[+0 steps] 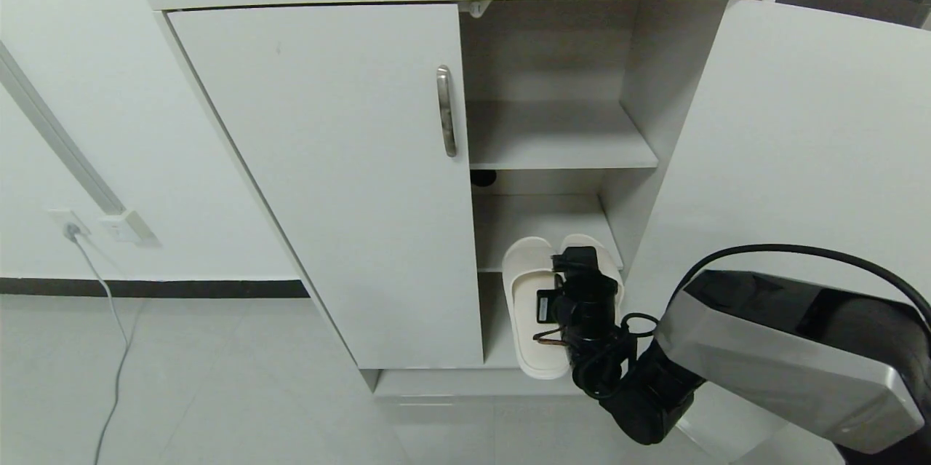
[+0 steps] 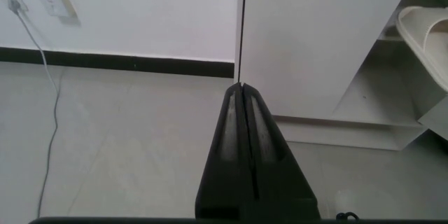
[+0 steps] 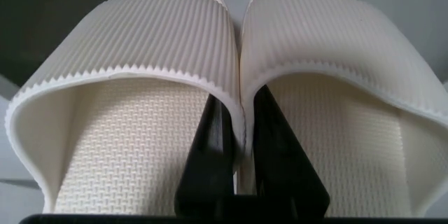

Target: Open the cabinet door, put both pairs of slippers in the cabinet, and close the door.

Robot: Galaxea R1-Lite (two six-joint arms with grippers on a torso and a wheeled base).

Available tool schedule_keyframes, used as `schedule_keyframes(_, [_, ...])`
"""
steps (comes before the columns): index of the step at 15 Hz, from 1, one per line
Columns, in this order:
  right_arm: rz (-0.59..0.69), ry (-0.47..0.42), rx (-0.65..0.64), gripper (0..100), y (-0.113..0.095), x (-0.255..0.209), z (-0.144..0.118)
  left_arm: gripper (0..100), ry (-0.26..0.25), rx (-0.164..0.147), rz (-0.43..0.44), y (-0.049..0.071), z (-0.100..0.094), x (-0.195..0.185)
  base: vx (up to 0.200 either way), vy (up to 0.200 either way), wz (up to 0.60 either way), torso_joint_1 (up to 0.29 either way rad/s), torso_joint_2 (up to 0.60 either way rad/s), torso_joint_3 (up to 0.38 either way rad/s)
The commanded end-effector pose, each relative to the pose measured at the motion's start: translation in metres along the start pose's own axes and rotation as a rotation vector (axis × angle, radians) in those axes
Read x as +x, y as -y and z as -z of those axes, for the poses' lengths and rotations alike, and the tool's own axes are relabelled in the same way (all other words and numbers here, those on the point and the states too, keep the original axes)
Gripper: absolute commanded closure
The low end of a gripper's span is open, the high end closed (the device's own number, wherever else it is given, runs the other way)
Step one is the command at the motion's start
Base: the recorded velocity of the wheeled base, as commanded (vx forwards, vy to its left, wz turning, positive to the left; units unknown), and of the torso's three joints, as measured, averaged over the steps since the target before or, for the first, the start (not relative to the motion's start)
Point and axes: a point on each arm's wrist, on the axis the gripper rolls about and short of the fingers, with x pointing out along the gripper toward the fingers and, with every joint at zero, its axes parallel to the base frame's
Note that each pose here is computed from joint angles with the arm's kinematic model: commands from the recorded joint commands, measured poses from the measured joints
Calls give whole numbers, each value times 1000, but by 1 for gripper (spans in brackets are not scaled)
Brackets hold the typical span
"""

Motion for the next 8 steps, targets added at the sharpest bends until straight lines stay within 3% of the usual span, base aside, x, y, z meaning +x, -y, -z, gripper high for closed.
schedule_keyframes(1, [6,-17,-13,100,2,3,10,100,-3,0,-1,0,0,0,0,0,0,0,0,0])
schedule_keyframes(5, [6,-17,-13,100,2,3,10,100,-1,0,0,0,0,0,0,0,0,0,0,0])
schedule_keyframes(8, [6,-17,-14,100,2,3,10,100,-1,0,2,0,0,0,200,0,0,1,1,-1])
